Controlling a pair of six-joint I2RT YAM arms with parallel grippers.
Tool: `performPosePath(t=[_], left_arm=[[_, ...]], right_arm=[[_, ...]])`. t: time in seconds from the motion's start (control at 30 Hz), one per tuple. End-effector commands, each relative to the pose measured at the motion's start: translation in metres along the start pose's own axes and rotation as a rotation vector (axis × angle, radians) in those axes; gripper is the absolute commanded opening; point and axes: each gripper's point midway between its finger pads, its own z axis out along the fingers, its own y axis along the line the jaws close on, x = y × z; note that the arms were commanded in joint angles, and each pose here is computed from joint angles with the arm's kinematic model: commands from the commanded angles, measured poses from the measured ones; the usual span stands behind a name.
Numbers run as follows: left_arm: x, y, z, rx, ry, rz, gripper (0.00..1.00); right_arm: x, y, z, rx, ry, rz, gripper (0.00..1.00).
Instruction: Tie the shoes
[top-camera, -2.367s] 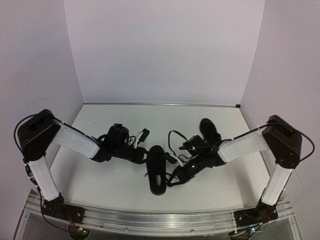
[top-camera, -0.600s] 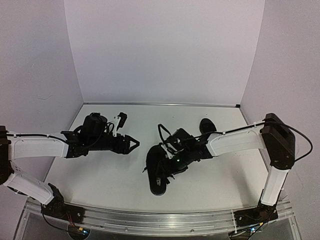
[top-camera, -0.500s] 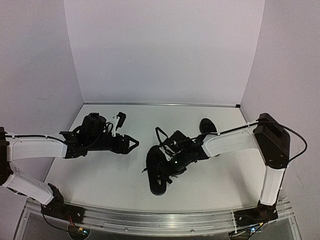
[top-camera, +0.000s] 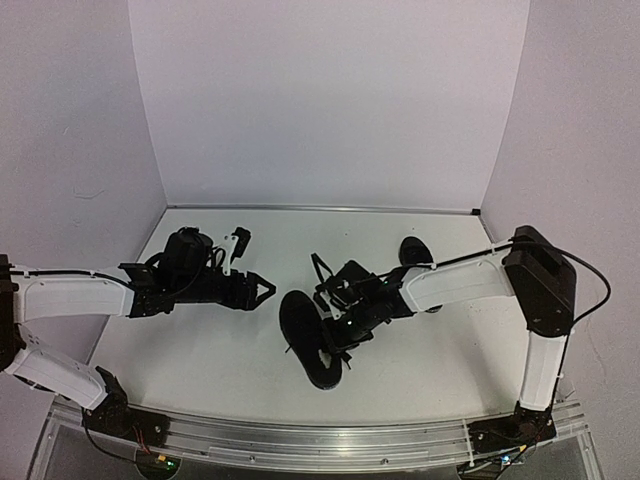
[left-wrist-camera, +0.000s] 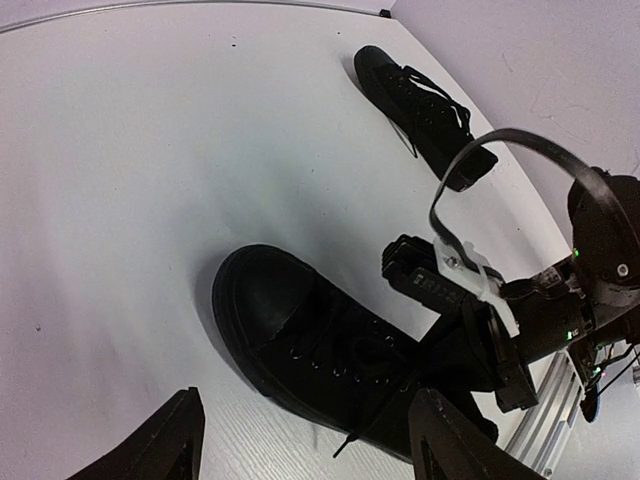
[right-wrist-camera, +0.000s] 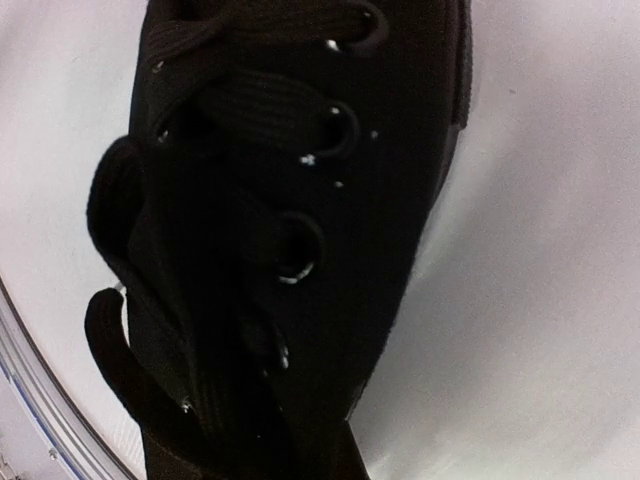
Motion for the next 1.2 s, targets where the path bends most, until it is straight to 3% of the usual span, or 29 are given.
performPosePath(t=[0.0,0.17,0.47,0.97,1.03,1.17], left_arm=[[-0.011,-0.003,-0.005,0.002,-0.032,0.006,0.73],[-0.011,-0.005,-0.003,0.01,-0.025,0.01,0.73],[-0.014,-0.009,0.001,0.027,-0.019,0.01,0.74],[-0.014,-0.01,-0.001,0.029,-0.017,0.02,0.76],[-0.015,-0.01,-0.002,0.028,-0.015,0.025,0.77],[-0.015,-0.009,-0.002,0.02,-0.01,0.026,0.78]], right_arm=[[-0.047,-0.032,-0.062,0.028,-0.187,0.067,0.0],[-0.075,-0.1,-0.108,0.143,-0.282,0.088,0.0],[-0.112,-0.171,-0.13,0.27,-0.311,0.1,0.01],[-0.111,-0.216,-0.091,0.333,-0.195,0.131,0.07],[-0.114,-0.217,-0.093,0.339,-0.204,0.138,0.14],[-0.122,-0.214,-0.109,0.355,-0.226,0.134,0.38]])
